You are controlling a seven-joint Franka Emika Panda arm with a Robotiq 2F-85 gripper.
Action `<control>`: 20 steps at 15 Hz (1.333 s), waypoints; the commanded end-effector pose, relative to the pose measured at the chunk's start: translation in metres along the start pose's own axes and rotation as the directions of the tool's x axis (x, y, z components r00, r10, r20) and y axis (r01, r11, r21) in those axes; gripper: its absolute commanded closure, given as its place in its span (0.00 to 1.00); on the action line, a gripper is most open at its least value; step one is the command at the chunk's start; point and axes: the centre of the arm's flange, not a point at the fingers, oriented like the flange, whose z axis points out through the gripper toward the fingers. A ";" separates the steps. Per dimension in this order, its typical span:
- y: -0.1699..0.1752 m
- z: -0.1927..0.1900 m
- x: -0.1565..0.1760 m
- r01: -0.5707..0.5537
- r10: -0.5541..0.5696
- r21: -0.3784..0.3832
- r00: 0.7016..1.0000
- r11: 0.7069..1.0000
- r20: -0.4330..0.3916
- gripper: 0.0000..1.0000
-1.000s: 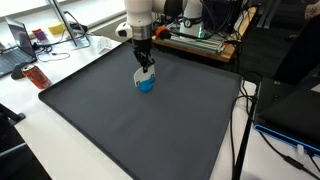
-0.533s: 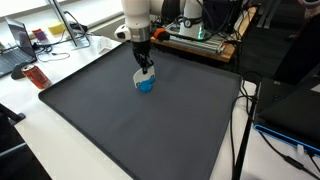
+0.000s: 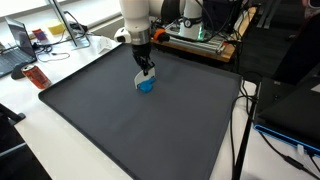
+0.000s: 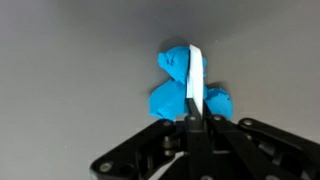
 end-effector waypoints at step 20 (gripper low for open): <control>0.030 0.033 -0.040 0.270 -0.265 -0.012 0.953 0.963 0.147 0.99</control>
